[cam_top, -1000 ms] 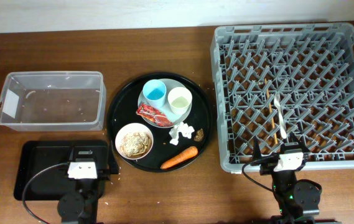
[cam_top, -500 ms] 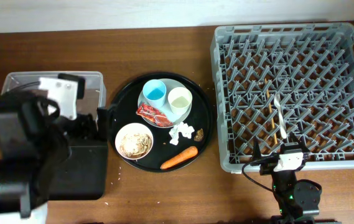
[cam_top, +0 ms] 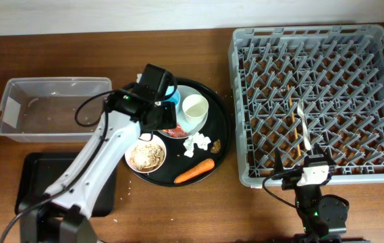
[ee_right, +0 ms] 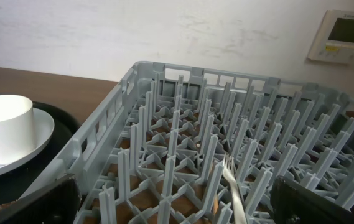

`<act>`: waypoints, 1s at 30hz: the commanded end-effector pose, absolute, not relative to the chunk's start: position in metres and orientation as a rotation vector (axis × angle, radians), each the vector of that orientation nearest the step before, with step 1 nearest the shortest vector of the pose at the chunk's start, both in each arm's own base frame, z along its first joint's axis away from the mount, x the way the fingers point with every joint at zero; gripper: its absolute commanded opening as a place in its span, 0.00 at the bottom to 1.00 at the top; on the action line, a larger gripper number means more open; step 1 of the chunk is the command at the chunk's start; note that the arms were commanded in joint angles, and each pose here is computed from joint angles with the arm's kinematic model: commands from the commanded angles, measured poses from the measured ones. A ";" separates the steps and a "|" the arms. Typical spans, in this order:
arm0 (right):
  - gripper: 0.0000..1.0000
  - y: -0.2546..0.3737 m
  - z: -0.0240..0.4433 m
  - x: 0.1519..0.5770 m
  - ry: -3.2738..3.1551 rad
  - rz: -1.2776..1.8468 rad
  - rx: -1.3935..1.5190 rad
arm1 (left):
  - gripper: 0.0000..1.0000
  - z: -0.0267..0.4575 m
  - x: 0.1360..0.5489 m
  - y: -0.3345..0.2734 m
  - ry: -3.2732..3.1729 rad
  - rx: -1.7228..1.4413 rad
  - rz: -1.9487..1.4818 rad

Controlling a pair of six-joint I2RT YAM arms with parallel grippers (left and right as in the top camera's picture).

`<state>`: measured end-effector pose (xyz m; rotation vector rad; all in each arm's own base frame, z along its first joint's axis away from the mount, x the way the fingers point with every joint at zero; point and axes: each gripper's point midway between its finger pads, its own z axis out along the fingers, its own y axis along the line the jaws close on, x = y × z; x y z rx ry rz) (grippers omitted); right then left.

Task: Sort waste into correct bins and load items into the dishwasher rack
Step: 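Reach the left gripper to the red snack wrapper and grasp it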

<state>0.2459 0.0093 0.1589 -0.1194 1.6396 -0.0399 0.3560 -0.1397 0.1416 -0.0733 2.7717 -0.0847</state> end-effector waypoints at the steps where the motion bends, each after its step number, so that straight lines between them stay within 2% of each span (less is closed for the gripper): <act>1: 0.99 0.008 0.157 0.246 1.641 -0.039 -0.114 | 0.66 0.113 0.362 -0.154 2.821 -0.146 -0.088; 2: 0.99 0.008 0.157 0.246 1.640 -0.039 -0.114 | 0.61 0.106 0.361 -0.159 2.835 -0.126 -0.081; 4: 0.99 0.008 0.157 0.246 1.641 -0.039 -0.114 | 0.59 0.087 0.360 -0.167 2.870 -0.128 -0.062; 7: 0.99 0.008 0.157 0.246 1.640 -0.039 -0.114 | 0.59 0.062 0.364 -0.167 2.898 -0.246 -0.036; 13: 0.99 0.008 0.157 0.246 1.641 -0.039 -0.114 | 0.59 0.028 0.369 -0.170 2.933 -0.251 0.002; 18: 0.99 0.008 0.157 0.246 1.641 -0.039 -0.114 | 0.59 0.027 0.374 -0.169 2.913 -0.253 0.012; 19: 0.99 0.008 0.157 0.246 1.641 -0.039 -0.114 | 0.57 0.027 0.374 -0.167 2.908 -0.254 0.025; 22: 0.99 0.008 0.157 0.246 1.641 -0.039 -0.114 | 0.36 0.026 0.374 -0.166 2.909 -0.253 0.032; 24: 0.99 0.008 0.157 0.246 1.641 -0.039 -0.114 | 0.28 0.026 0.373 -0.166 2.913 -0.253 0.035; 30: 0.99 0.008 0.157 0.246 1.641 -0.039 -0.114 | 0.32 0.025 0.372 -0.165 2.916 -0.254 0.040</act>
